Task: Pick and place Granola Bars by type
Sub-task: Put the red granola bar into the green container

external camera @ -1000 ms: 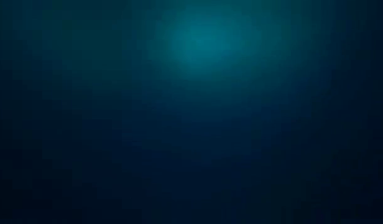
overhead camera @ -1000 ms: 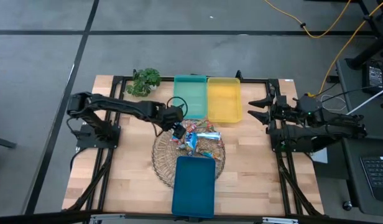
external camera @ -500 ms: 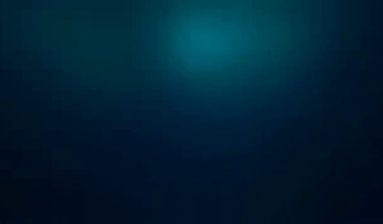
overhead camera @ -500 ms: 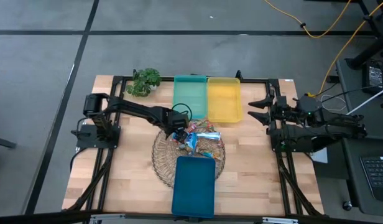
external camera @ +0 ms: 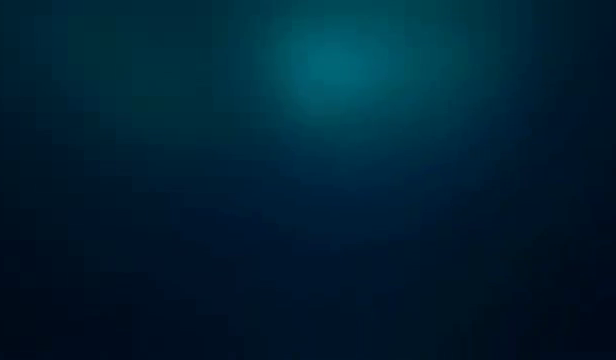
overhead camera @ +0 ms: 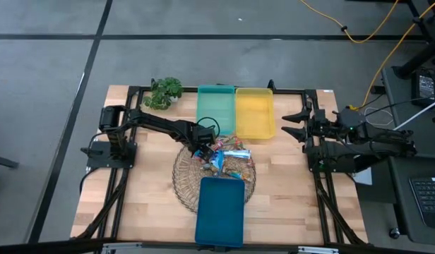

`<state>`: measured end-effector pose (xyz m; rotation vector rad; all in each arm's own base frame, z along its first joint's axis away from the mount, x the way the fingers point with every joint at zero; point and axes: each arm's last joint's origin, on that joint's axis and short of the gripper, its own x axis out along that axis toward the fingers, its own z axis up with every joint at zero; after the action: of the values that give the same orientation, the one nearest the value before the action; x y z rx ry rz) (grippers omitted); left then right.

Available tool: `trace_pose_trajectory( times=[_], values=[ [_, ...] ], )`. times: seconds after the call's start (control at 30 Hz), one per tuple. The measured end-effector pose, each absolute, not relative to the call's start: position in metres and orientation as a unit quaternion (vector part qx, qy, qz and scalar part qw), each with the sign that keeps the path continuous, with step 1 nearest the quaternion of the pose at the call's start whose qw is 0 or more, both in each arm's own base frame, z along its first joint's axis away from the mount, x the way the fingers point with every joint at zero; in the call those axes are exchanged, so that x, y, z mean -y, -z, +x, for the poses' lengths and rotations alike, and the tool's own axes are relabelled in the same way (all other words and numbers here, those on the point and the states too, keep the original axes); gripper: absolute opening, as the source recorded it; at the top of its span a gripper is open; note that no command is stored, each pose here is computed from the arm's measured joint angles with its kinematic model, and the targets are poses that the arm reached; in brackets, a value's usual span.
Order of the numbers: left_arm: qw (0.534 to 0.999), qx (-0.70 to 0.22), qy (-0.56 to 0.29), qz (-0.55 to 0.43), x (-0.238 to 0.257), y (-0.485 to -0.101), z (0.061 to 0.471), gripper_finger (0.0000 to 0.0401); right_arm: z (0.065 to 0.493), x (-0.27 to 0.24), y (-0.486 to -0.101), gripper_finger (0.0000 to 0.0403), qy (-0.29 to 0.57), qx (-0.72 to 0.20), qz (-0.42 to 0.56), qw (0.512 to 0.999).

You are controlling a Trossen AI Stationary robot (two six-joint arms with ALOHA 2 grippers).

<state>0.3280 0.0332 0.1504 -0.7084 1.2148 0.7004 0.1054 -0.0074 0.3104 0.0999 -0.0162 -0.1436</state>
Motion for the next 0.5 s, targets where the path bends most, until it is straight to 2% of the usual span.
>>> trace_pose_trajectory(
  times=[0.33,0.5],
  values=[
    [0.705,-0.550,-0.306,-0.327,-0.0323,-0.1507,0.3281,0.0119,0.1054,0.0074,-0.3104,0.0196,0.072,0.008,0.048,0.996],
    [0.700,-0.558,-0.287,-0.342,-0.0310,-0.1509,0.3282,0.0072,0.1054,0.0074,-0.3104,0.0196,0.072,0.008,0.048,0.996]
  ],
)
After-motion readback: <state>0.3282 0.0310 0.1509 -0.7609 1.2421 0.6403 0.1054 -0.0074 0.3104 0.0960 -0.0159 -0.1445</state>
